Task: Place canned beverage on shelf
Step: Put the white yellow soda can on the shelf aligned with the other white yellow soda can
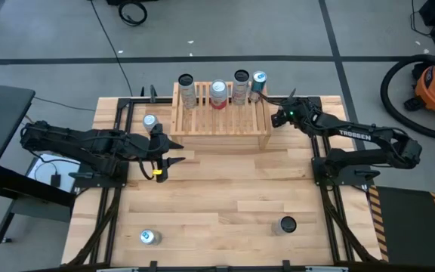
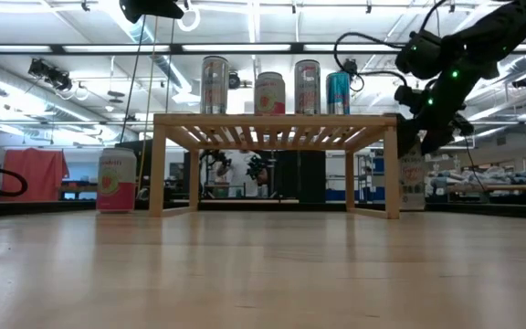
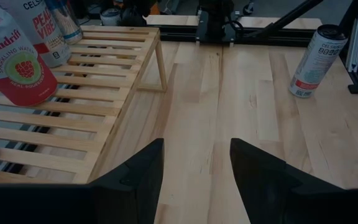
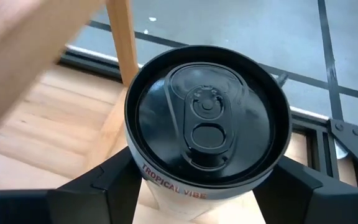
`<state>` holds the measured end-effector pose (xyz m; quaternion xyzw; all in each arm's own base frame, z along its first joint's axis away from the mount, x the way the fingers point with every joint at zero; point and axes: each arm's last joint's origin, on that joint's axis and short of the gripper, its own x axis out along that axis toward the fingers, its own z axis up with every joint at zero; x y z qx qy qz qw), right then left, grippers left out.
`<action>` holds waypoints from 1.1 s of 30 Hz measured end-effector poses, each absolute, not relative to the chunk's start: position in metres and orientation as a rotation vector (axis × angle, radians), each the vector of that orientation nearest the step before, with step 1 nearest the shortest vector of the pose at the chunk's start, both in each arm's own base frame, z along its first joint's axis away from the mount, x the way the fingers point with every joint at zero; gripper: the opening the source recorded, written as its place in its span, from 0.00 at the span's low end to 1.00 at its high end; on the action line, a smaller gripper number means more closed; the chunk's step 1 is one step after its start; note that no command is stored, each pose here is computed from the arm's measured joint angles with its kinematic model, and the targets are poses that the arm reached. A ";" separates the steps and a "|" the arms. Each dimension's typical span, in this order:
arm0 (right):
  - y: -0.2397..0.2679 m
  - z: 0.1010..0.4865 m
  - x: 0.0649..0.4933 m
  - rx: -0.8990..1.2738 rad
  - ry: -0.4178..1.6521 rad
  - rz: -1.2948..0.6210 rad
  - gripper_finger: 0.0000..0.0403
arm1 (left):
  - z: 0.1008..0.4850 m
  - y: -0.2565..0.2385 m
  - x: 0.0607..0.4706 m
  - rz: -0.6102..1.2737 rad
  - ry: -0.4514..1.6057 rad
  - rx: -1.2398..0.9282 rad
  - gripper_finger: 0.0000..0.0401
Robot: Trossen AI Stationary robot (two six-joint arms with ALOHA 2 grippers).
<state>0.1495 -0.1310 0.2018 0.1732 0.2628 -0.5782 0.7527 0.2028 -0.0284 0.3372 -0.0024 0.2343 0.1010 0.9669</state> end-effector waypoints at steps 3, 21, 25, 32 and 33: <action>-0.129 0.211 0.147 0.378 0.591 -1.262 0.65 | 0.337 -0.028 0.203 0.206 0.474 -0.010 0.48; -0.099 0.291 0.129 0.351 0.595 -1.183 0.64 | 0.337 -0.028 0.203 0.211 0.471 -0.031 0.48; -0.095 0.313 0.127 0.336 0.579 -1.157 0.64 | 0.337 -0.028 0.203 0.211 0.469 -0.032 0.48; -0.086 0.348 0.121 0.318 0.563 -1.124 0.64 | 0.340 -0.028 0.204 0.212 0.442 -0.039 0.48; -0.085 0.352 0.120 0.316 0.557 -1.122 0.64 | 0.340 -0.028 0.205 0.211 0.433 -0.042 0.48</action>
